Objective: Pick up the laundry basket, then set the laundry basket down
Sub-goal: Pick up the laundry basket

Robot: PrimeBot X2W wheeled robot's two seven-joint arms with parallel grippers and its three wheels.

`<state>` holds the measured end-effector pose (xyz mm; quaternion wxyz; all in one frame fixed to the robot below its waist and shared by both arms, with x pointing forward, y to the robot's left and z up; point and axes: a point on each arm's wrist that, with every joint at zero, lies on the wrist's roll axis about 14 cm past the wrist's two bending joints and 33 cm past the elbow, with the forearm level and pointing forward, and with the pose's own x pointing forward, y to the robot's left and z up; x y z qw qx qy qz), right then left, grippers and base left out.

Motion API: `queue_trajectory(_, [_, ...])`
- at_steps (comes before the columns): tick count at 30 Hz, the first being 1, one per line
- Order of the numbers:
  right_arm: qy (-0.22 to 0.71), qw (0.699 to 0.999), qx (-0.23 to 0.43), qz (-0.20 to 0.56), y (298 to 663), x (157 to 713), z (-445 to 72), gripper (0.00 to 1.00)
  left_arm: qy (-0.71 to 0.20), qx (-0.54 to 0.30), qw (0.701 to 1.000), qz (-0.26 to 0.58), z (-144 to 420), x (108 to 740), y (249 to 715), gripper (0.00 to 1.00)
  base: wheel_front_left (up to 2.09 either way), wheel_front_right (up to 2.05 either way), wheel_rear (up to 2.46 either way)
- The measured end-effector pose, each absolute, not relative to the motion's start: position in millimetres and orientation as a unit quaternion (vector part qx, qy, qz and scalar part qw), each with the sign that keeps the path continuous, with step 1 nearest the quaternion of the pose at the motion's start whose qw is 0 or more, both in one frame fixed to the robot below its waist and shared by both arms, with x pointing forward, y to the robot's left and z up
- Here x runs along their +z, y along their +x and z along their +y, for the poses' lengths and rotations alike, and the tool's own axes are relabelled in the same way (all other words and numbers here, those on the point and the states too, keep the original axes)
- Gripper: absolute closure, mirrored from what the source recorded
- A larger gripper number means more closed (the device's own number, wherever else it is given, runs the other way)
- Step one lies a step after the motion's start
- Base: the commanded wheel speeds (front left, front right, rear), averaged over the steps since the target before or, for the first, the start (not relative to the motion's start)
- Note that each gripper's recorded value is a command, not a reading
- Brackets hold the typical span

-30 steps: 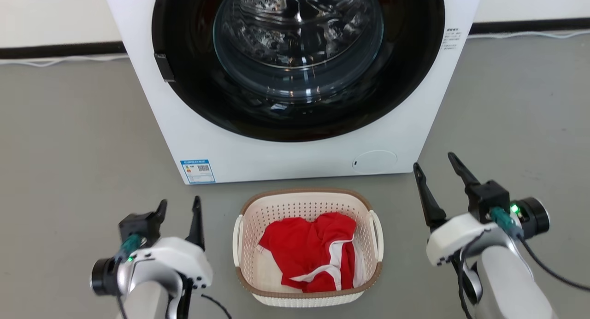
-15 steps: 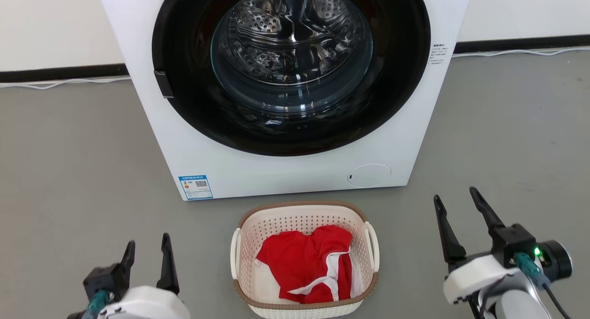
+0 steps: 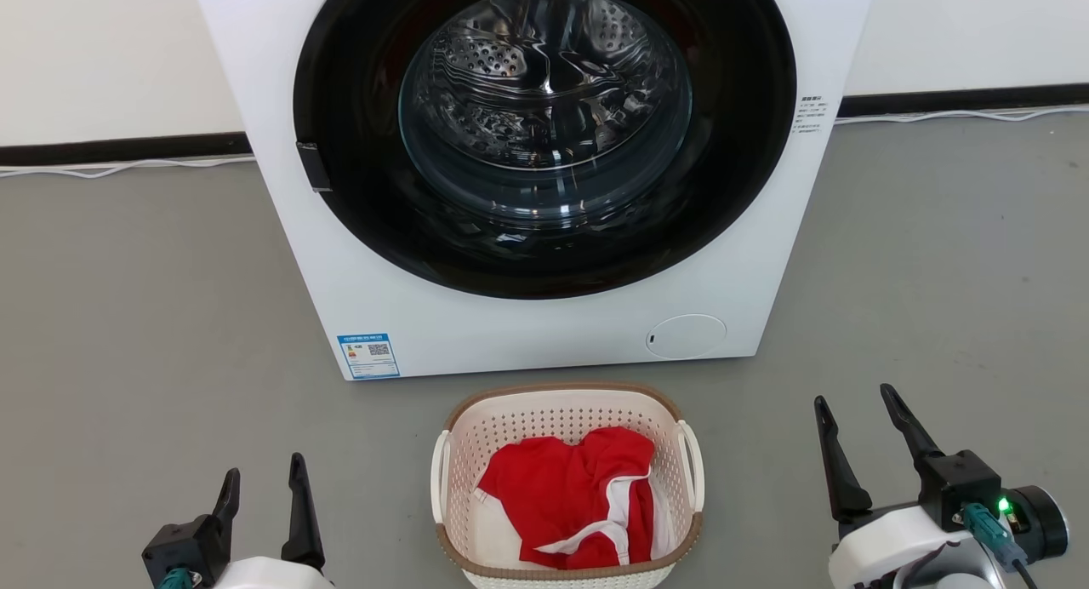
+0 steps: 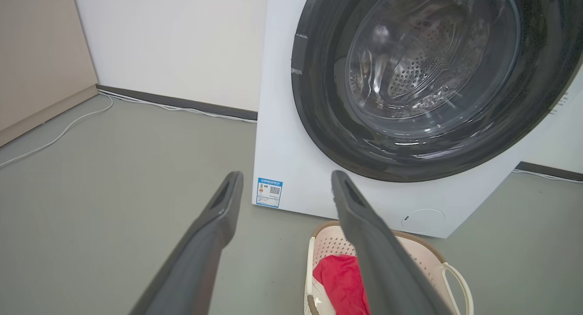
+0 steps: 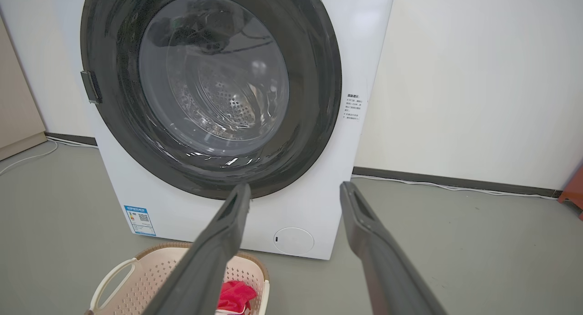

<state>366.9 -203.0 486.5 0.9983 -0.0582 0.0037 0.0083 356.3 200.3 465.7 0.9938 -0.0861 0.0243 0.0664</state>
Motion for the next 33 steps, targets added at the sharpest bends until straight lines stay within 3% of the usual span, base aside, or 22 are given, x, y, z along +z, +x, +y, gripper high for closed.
queue_trajectory(21, [-0.051,0.999,0.009,0.017,369.7,477.4,-201.4,0.0,-0.084,0.071,0.993,0.035,202.6,458.5,355.1,0.0,0.0,0.0,0.0])
queue_trajectory(33, [-0.043,0.996,0.026,0.08,380.7,437.1,-191.7,0.0,-0.079,0.036,0.993,0.076,177.6,434.6,376.4,0.0,0.0,0.0,0.0])
